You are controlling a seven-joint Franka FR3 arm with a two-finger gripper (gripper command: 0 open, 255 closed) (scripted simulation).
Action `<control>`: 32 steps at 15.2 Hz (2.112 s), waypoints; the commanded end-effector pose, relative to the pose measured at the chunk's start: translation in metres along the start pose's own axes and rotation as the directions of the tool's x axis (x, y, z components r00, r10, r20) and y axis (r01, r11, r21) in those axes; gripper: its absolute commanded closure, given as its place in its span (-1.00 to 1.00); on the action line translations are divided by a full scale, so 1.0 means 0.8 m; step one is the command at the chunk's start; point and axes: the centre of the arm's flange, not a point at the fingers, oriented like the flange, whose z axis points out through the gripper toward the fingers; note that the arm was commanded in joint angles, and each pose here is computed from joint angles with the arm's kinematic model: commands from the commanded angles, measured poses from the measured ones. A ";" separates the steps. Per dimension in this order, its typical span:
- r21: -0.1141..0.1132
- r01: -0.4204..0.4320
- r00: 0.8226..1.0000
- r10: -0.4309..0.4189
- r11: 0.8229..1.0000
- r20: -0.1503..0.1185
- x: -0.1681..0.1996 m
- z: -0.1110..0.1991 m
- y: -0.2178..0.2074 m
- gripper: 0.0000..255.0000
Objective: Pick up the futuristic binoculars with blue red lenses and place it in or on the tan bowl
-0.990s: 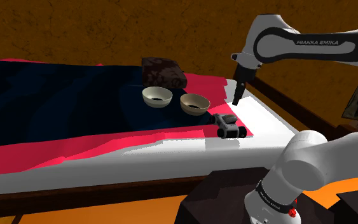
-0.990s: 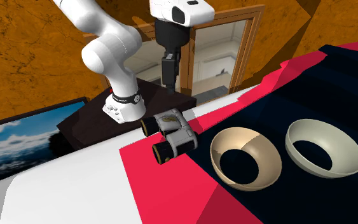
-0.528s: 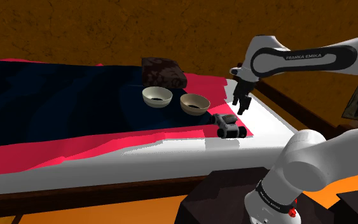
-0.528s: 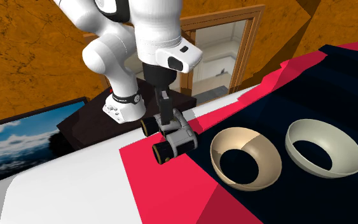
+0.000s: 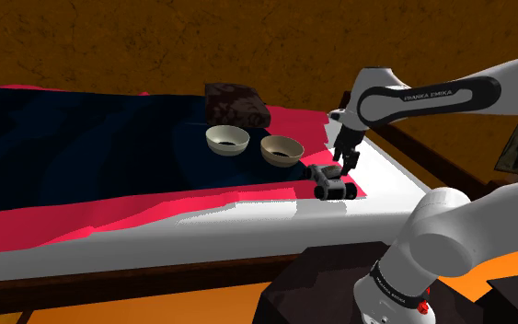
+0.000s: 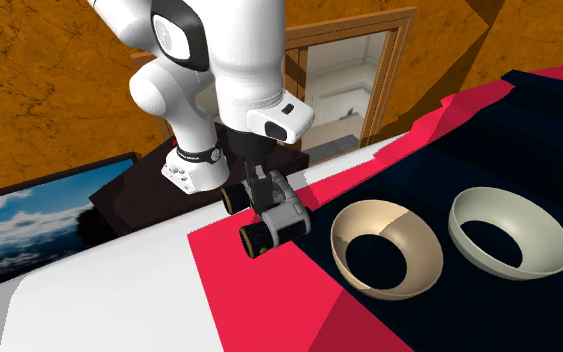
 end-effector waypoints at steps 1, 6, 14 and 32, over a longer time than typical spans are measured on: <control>0.000 0.000 1.000 0.000 1.000 0.000 0.000 0.002 0.000 -1.00; 0.000 0.000 1.000 0.000 1.000 0.000 0.000 0.002 0.000 -1.00; 0.000 0.000 1.000 0.000 1.000 0.000 0.000 0.002 0.000 1.00; 0.000 0.000 1.000 0.000 1.000 0.000 -0.003 -0.103 -0.001 1.00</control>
